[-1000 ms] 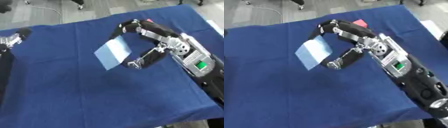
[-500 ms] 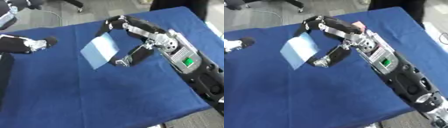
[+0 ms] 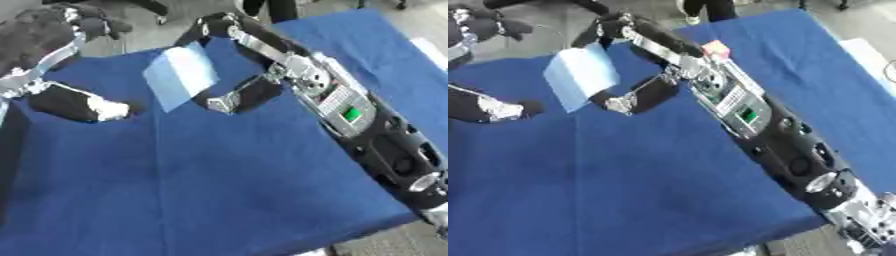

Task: Pick up the objects with one hand, pass them to the other hand, and then place them into the box on the other side of the table.

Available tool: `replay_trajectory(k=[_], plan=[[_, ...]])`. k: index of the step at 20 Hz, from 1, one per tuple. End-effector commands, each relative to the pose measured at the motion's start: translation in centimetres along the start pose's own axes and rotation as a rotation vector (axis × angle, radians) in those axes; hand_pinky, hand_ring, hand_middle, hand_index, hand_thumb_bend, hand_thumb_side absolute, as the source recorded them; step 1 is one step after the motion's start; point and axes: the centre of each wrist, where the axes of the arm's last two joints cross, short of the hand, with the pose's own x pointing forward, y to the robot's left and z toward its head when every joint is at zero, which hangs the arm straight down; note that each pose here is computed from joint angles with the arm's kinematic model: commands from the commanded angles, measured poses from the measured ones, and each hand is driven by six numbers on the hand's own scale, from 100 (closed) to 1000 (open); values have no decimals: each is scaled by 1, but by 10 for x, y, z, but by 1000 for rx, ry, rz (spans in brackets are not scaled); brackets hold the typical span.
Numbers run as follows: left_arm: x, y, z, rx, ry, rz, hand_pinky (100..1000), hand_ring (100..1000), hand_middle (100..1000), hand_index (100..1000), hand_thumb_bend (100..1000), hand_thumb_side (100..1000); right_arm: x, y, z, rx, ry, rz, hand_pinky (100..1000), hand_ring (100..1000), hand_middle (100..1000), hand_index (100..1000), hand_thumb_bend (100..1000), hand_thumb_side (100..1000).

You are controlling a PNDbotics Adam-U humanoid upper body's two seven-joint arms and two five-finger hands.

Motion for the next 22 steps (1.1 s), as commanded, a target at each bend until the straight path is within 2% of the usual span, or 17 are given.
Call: replay_trajectory(k=[1,10,18,22], plan=[[4,8,-5,-5,-6,-43,914,743,692,895,649,733,2,-4,-6,-51,-6,0,867,617,355,649,131,124],[17,-1,-16,8,11,-24,899,730,684,884,639,709,7,9,-11,-35,-23,-19,864,608,351,646,123,123],[20,-7,-15,88,117,8,875,729,683,875,625,710,11,19,-11,0,-46,-5,863,605,345,641,121,121],[22,-9,-15,124,146,25,860,700,642,844,603,692,12,21,-12,2,-48,-1,863,605,345,642,118,121]])
